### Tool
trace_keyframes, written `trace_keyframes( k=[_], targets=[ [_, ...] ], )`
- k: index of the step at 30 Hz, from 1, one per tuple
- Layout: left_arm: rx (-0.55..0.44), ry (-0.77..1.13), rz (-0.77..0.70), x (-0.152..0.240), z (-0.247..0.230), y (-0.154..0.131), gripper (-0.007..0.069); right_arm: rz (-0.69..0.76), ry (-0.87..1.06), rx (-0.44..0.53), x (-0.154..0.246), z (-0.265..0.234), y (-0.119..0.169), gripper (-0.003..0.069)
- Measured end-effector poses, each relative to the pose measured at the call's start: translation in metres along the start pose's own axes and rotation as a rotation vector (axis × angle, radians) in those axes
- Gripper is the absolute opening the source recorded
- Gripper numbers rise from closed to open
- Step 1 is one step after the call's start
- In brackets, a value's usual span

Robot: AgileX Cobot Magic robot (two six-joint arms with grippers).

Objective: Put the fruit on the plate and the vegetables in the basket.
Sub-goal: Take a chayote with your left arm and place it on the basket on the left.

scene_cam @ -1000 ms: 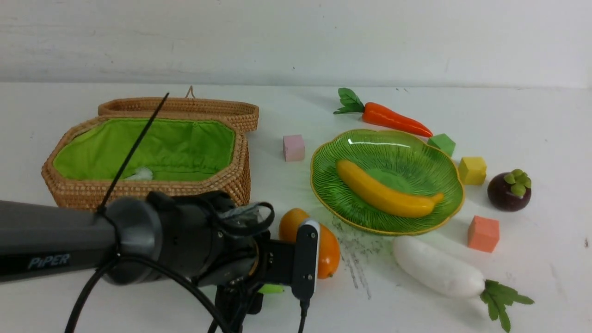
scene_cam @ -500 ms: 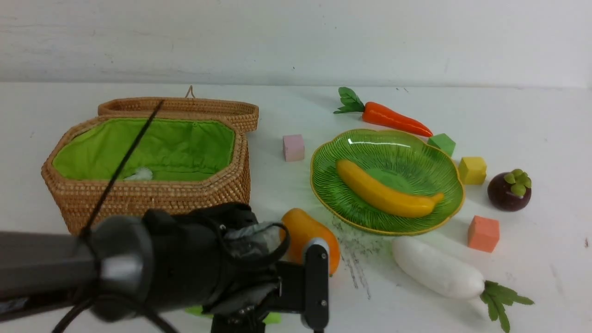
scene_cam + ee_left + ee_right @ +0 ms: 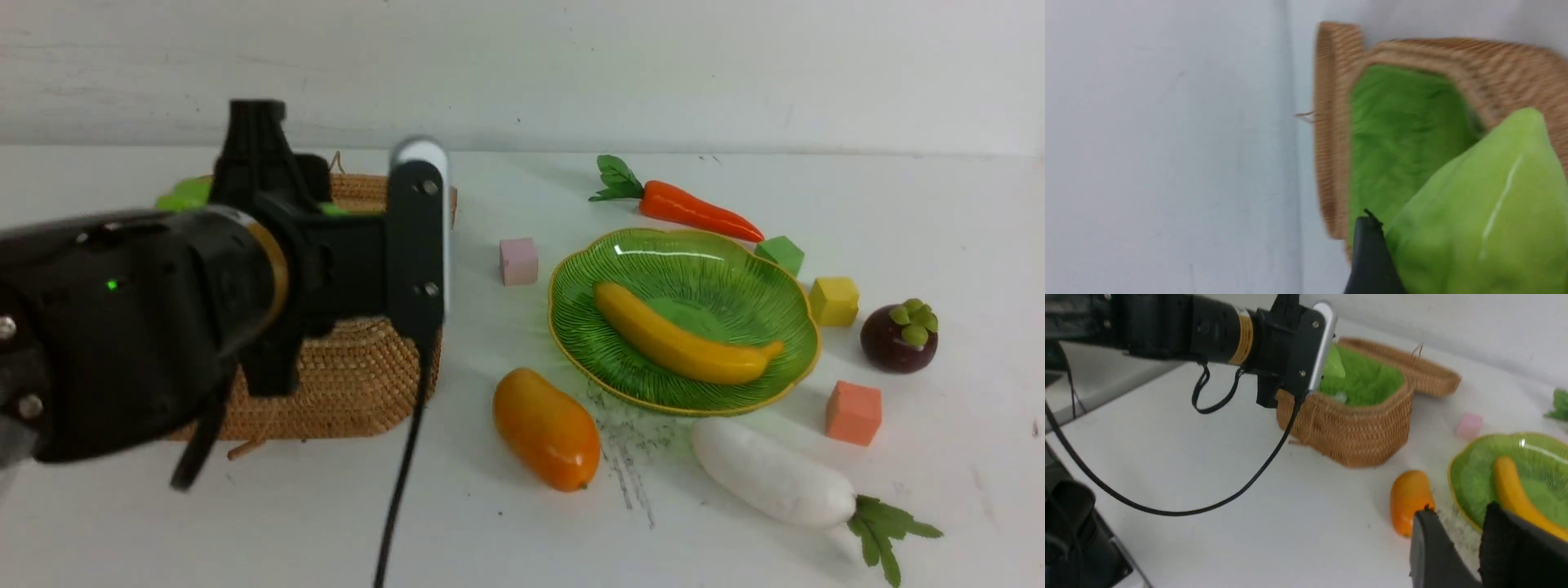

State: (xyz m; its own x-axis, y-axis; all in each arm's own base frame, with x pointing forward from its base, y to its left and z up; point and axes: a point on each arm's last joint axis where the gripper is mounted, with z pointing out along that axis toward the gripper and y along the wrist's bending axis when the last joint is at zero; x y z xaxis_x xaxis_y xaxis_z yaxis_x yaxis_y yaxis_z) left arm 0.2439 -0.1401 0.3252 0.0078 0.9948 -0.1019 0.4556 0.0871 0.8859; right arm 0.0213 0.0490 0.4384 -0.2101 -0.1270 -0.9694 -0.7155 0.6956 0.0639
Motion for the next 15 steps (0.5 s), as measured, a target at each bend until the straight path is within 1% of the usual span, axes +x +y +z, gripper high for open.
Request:
trace_keyframes(
  k=[1, 3, 7, 12, 15],
  targets=[
    [-0.017, 0.013, -0.019, 0.014, 0.012, 0.006, 0.0434, -0.001, -0.027, 0.01, -0.002, 0.0, -0.001, 0.0199],
    [-0.023, 0.021, -0.039, 0.028, 0.028, 0.01, 0.0434, -0.003, -0.039, 0.014, -0.004, 0.0, -0.001, 0.0201],
    [-0.004, 0.037, -0.066, 0.053, 0.056, 0.008, 0.0434, 0.0, -0.039, 0.011, -0.003, 0.0, -0.001, 0.0202],
    [0.027, 0.057, -0.134, 0.063, 0.073, 0.002, 0.0434, 0.001, -0.027, 0.002, -0.002, 0.0, 0.0, 0.0203],
    [0.029, 0.056, -0.22, 0.063, 0.075, 0.001, 0.0434, 0.003, -0.027, -0.002, -0.002, 0.0, 0.0, 0.0203]
  ],
)
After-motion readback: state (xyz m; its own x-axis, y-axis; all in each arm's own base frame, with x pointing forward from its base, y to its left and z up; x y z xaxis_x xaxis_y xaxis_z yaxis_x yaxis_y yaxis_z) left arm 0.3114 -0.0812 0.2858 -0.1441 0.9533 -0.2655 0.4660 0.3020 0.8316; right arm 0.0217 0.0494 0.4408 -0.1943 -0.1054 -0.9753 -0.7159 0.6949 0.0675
